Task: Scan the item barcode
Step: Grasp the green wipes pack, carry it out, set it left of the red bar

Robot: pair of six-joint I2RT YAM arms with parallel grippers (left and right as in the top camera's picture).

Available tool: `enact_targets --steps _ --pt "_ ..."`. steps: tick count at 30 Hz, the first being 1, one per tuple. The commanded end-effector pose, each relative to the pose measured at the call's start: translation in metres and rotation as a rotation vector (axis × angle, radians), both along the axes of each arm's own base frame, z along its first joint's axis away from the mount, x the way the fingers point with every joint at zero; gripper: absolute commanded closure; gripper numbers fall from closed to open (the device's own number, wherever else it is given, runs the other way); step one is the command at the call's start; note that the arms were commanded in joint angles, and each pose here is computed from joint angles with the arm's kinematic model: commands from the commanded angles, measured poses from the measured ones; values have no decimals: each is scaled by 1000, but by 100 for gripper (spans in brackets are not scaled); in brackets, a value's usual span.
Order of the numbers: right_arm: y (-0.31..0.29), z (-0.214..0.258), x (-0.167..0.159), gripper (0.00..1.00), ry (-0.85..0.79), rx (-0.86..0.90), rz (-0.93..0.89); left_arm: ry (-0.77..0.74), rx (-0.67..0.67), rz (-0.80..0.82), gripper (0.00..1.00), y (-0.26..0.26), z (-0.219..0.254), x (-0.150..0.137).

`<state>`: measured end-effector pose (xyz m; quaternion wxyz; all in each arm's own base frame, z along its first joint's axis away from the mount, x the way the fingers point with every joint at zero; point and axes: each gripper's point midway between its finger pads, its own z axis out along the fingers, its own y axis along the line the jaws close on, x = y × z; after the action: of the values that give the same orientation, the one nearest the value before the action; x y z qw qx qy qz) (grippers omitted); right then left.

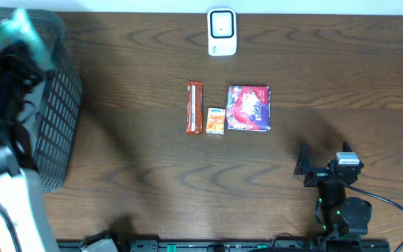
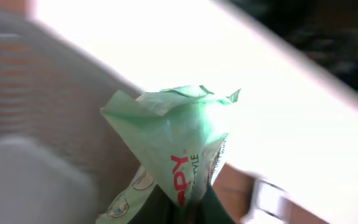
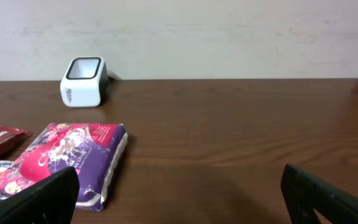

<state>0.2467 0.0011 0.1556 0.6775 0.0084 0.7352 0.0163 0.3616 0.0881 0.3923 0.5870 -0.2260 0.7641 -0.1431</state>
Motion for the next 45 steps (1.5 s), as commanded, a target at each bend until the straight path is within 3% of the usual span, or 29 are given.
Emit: enact_targets --steps 1,6,10,16,18,19,21,24,31,34,36,42,45 --pt "-1 -1 0 1 2 7 -4 -61 -7 -164 93 -70 26 -15" --pt "-1 -1 0 1 1 7 -4 87 -11 -332 93 -143 -12 -14" --pt "-1 -1 0 1 2 7 -4 416 109 -303 93 -179 -114 15" --pt "-1 -1 0 1 2 7 -4 723 173 -378 93 -224 -237 39" --pt "-1 -1 0 1 2 7 -4 793 169 -376 89 -232 -267 40" --pt "-1 -1 0 1 1 7 -4 825 175 -385 57 -238 -286 42" --pt "-1 -1 0 1 2 7 -4 849 181 -390 20 -242 -303 45" --pt "-1 -1 0 1 1 7 -4 833 177 -386 16 -241 -299 49" --pt "-1 -1 0 1 2 7 -4 665 128 -330 11 -211 -211 48" --pt "-1 -1 0 1 1 7 -4 633 108 -287 2 -184 -172 23" --pt "-1 -1 0 1 2 7 -4 650 103 -267 2 -169 -156 -5" --pt "-1 -1 0 1 2 7 -4 814 118 -261 2 -152 -158 -73" --pt "-1 -1 0 1 1 7 -4 862 123 -260 2 -149 -163 -84"
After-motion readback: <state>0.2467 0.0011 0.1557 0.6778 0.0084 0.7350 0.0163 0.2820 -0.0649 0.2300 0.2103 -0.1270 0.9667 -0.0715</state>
